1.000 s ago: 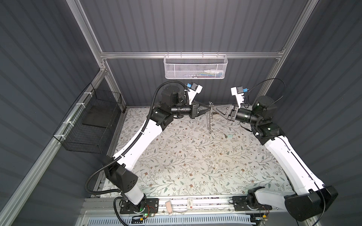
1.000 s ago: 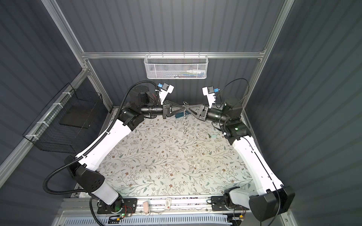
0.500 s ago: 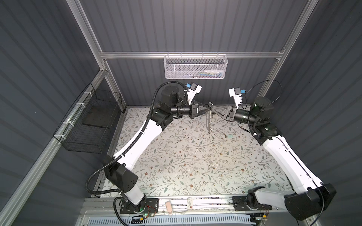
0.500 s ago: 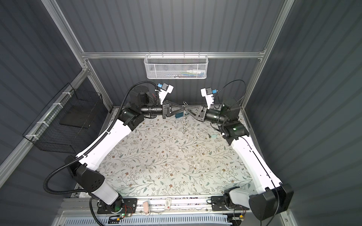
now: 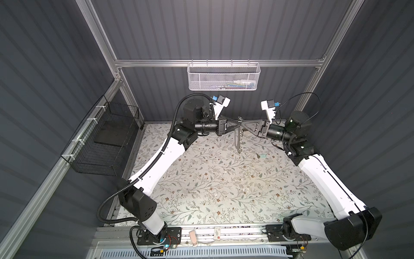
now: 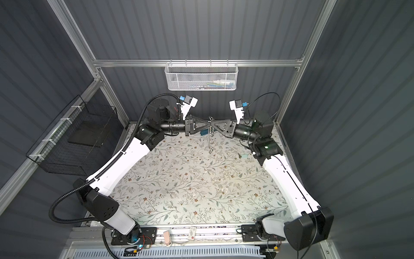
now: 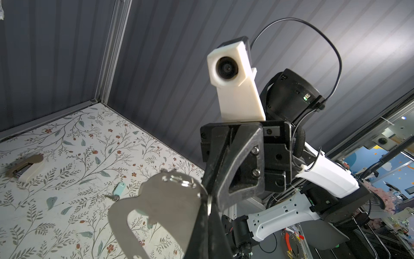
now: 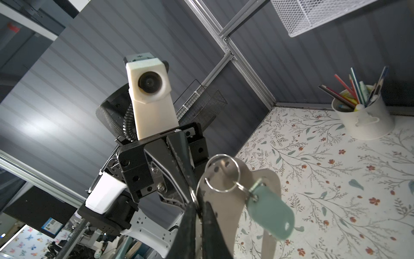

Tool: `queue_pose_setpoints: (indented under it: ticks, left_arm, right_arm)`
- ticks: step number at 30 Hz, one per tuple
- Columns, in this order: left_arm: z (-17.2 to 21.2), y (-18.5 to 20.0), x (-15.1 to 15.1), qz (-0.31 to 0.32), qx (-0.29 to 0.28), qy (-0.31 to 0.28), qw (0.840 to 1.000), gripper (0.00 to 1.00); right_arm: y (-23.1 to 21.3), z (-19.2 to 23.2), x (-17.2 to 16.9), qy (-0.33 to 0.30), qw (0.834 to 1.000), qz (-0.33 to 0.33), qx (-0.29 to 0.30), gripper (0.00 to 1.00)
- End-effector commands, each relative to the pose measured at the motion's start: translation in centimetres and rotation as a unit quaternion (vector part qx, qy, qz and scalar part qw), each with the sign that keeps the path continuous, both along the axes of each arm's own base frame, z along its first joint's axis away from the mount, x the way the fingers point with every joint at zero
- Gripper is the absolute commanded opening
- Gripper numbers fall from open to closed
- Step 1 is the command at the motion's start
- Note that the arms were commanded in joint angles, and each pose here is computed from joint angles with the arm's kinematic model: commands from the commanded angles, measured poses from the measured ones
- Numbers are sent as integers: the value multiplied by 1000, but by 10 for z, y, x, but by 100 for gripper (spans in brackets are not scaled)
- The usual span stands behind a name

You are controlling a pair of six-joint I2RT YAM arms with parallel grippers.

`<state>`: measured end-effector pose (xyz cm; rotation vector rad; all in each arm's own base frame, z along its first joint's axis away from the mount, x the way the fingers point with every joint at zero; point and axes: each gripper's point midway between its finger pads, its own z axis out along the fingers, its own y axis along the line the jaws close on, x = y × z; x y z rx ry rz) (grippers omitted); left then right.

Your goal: Put the keys on the keyring

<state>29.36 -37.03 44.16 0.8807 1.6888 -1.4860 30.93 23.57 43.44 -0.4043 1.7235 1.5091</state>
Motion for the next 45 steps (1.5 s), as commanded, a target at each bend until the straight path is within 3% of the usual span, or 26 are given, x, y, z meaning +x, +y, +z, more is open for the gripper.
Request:
queue_pose_setpoints:
  ticks: [1, 7, 10, 13, 19, 26, 30, 34, 39, 45]
  left_arm:
    - [18, 6, -16, -20, -20, -19, 999, 0]
    - [19, 6, -17, -21, -21, -19, 999, 7]
    - [18, 7, -17, -17, -16, -23, 999, 21]
    - [17, 11, -15, -9, -12, -23, 1000, 24]
    - [16, 15, -12, -4, -11, -22, 1000, 23]
    - [11, 15, -7, 0, -6, -18, 1000, 12]
    - [10, 14, -5, 3, -6, -17, 1000, 0]
    - [9, 12, -4, -3, -12, -11, 1000, 0]
    - [11, 10, -4, -10, -24, -6, 1000, 0]
    - [17, 11, -3, 0, -40, -4, 999, 0]
  right_arm:
    - [3, 5, -3, -14, 1000, 12, 10, 2]
    - [2, 6, -4, -20, 1000, 9, 9, 0]
    - [2, 6, -4, -21, 1000, 7, 8, 0]
    - [2, 4, -3, -23, 1000, 5, 6, 0]
    - [1, 3, -3, -24, 1000, 4, 2, 0]
    - [0, 1, -4, -25, 1000, 2, -2, 0]
    - [0, 0, -5, -23, 1000, 2, -3, 0]
    - [1, 2, -5, -21, 1000, 3, 3, 12]
    - [2, 3, -2, -19, 1000, 4, 11, 16]
    - [2, 1, 0, -15, 1000, -1, 13, 32]
